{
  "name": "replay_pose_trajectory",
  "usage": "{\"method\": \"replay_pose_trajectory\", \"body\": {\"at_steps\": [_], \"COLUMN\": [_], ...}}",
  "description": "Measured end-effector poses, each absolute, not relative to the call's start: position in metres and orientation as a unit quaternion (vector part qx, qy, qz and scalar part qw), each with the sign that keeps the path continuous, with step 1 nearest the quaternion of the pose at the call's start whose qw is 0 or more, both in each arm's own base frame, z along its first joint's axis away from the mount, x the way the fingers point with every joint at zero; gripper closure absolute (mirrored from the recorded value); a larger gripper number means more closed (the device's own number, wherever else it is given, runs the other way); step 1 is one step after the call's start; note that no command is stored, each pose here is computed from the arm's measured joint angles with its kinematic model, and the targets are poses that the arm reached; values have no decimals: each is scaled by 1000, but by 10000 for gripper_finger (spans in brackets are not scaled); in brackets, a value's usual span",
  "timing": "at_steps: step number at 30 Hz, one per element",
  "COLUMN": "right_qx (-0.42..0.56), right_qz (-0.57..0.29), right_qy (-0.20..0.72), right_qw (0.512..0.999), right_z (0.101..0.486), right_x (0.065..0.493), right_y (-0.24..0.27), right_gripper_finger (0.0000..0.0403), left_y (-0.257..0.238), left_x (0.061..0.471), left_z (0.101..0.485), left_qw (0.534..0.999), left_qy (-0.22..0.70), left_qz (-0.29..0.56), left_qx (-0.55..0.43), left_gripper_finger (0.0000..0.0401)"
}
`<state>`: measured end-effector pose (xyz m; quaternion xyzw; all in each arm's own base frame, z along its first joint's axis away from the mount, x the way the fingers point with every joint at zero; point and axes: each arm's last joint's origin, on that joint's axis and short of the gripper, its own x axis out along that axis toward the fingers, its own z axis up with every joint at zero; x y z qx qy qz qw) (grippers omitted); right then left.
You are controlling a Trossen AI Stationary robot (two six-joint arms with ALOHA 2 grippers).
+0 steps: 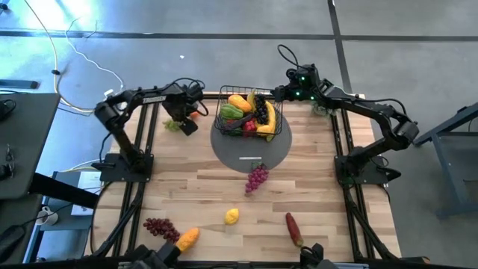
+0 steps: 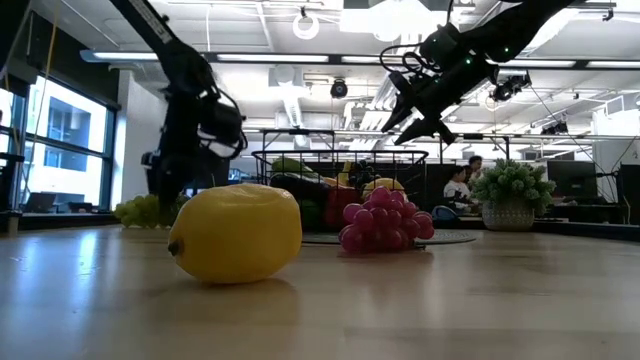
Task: Build produce basket
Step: Put the green grapes into the wire basket
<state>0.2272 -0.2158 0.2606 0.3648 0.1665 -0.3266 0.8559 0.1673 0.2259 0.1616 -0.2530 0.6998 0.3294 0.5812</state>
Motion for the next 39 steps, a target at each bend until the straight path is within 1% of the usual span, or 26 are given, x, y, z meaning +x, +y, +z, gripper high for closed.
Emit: {"method": "replay_pose_trajectory", "body": {"at_steps": [5, 8, 11, 19, 22, 24, 26, 28, 33, 36, 39], "right_qx": [367, 374, 374, 373, 373, 373, 372, 372, 371, 369, 369], "right_qz": [-327, -328, -328, -328, -328, -328, -328, -327, -327, -327, -327], "right_qy": [165, 162, 162, 162, 162, 162, 162, 162, 163, 164, 164], "right_qw": [855, 852, 852, 853, 853, 853, 853, 853, 854, 855, 855], "right_z": [261, 261, 261, 261, 261, 261, 261, 261, 261, 261, 261], "right_x": [227, 227, 227, 227, 227, 227, 227, 227, 227, 227, 227], "right_y": [-216, -216, -216, -216, -216, -216, -216, -216, -216, -216, -216], "right_gripper_finger": [226, 226, 226, 226, 226, 226, 226, 226, 226, 226, 226], "left_y": [231, 231, 230, 227, 227, 228, 229, 230, 228, 224, 220], "left_x": [171, 174, 175, 175, 176, 178, 180, 182, 181, 178, 177], "left_z": [143, 141, 141, 142, 146, 152, 161, 173, 209, 235, 265], "left_qw": [552, 551, 552, 545, 540, 542, 554, 572, 593, 622, 665], "left_qy": [721, 726, 726, 734, 734, 732, 720, 700, 662, 624, 567], "left_qz": [340, 334, 329, 322, 323, 325, 323, 327, 360, 379, 389], "left_qx": [-243, -241, -245, -247, -255, -257, -265, -276, -284, -283, -291], "left_gripper_finger": [145, 164, 200, 324, 352, 354, 357, 354, 353, 354, 354]}}
